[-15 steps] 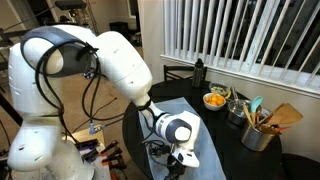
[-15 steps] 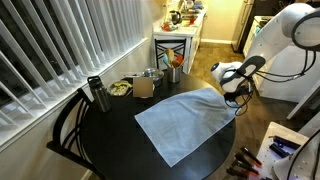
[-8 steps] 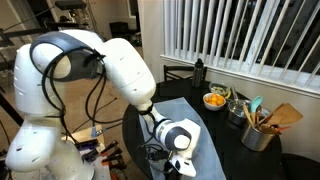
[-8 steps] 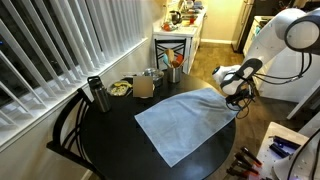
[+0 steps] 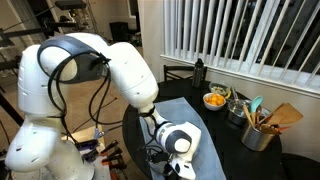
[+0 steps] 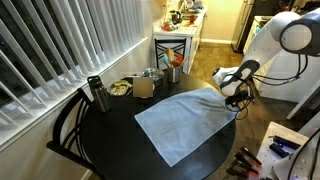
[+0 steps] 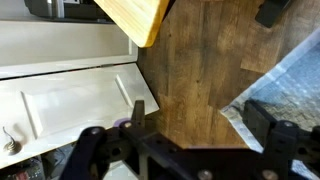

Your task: Unfold the towel

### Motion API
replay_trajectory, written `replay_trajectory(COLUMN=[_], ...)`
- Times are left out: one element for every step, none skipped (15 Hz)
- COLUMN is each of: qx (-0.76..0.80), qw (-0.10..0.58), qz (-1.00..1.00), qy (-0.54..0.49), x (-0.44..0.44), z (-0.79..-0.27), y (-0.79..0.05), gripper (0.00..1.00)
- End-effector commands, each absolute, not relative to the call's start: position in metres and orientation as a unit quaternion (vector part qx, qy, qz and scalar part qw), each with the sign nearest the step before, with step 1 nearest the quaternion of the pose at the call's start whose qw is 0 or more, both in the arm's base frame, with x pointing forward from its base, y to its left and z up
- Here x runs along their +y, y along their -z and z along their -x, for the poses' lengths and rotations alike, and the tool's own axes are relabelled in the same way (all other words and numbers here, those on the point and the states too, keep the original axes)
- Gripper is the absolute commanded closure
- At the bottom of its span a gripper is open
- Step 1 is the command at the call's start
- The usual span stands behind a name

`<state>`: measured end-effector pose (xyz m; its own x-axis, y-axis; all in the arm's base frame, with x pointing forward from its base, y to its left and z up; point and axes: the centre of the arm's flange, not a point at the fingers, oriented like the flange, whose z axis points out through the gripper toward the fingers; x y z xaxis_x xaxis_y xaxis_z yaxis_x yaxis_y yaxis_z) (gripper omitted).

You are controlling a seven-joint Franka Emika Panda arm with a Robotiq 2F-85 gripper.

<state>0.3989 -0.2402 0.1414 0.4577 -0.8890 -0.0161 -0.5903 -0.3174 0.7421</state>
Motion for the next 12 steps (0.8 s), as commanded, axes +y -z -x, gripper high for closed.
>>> replay_trajectory(qx=[-0.482,-0.488,-0.491,-0.492,-0.494,-0.495,-0.496,-0.494,-0.490,-0.485,-0.478,-0.474], qw=[0.313,0.293,0.273,0.258,0.242,0.226,0.211,0.195,0.180,0.167,0.154,0.138], qz=[-0.796,-0.804,-0.813,-0.820,-0.826,-0.832,-0.837,-0.844,-0.851,-0.857,-0.865,-0.870], qy=[0.191,0.171,0.153,0.137,0.121,0.106,0.090,0.075,0.058,0.041,0.023,0.007], x=[-0.241,-0.240,-0.240,-0.238,-0.237,-0.234,-0.231,-0.228,-0.224,-0.219,-0.215,-0.211], z=[-0.396,-0.397,-0.400,-0.403,-0.404,-0.406,-0.406,-0.408,-0.408,-0.407,-0.408,-0.407], y=[-0.162,-0.171,-0.180,-0.190,-0.200,-0.210,-0.218,-0.228,-0.237,-0.247,-0.256,-0.263], gripper=[0.00,0.00,0.00,0.00,0.00,0.00,0.00,0.00,0.00,0.00,0.00,0.00])
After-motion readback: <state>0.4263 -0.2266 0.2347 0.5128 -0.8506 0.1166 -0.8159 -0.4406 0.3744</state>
